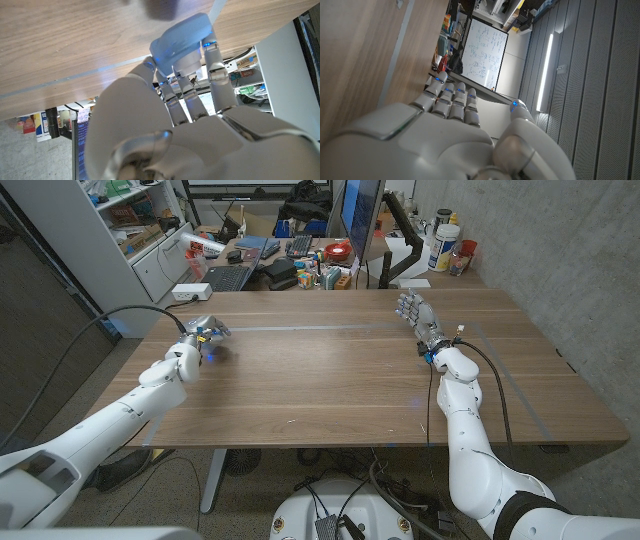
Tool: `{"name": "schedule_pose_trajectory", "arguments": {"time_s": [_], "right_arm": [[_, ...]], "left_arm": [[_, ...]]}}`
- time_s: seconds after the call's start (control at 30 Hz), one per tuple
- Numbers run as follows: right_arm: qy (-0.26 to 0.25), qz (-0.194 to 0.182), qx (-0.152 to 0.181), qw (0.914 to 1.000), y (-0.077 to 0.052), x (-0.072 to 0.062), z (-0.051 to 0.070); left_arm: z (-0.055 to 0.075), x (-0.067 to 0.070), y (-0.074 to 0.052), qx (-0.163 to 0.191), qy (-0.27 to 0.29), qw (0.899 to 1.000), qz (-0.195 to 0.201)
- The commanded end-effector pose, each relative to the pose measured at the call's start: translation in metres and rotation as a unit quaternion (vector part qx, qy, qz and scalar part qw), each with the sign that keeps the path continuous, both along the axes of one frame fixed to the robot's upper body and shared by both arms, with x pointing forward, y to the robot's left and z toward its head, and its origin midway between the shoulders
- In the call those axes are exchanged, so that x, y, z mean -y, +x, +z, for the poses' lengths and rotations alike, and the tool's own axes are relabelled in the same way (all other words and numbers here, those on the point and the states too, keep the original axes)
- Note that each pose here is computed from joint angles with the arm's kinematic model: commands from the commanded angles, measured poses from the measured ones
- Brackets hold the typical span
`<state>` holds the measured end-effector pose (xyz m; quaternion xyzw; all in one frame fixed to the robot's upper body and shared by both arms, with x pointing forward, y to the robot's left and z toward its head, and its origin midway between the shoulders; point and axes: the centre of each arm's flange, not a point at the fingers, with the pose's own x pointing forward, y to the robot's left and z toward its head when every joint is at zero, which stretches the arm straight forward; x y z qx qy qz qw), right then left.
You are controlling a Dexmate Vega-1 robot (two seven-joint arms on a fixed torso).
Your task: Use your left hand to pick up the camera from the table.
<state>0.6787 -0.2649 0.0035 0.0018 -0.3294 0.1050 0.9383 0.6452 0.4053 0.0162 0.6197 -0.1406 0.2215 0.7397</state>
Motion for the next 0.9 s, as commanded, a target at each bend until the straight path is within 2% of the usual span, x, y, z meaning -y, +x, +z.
{"name": "schedule_pose_trajectory", "arguments": {"time_s": [0.03, 0.53, 0.9], "right_arm": [[-0.001, 0.001, 0.004, 1.0, -0.001, -0.001, 0.002], [0.003, 0.0, 0.008, 1.0, -0.003, 0.001, 0.001], [0.001, 0.001, 0.013, 0.9999, -0.004, 0.0, 0.005]], "left_arm": [[0.007, 0.001, -0.007, 0.014, 0.001, 1.0, -0.001], [0.023, 0.01, -0.018, 0.04, 0.009, 0.999, -0.008], [0.035, 0.014, -0.028, 0.058, 0.014, 0.998, -0.011]]}}
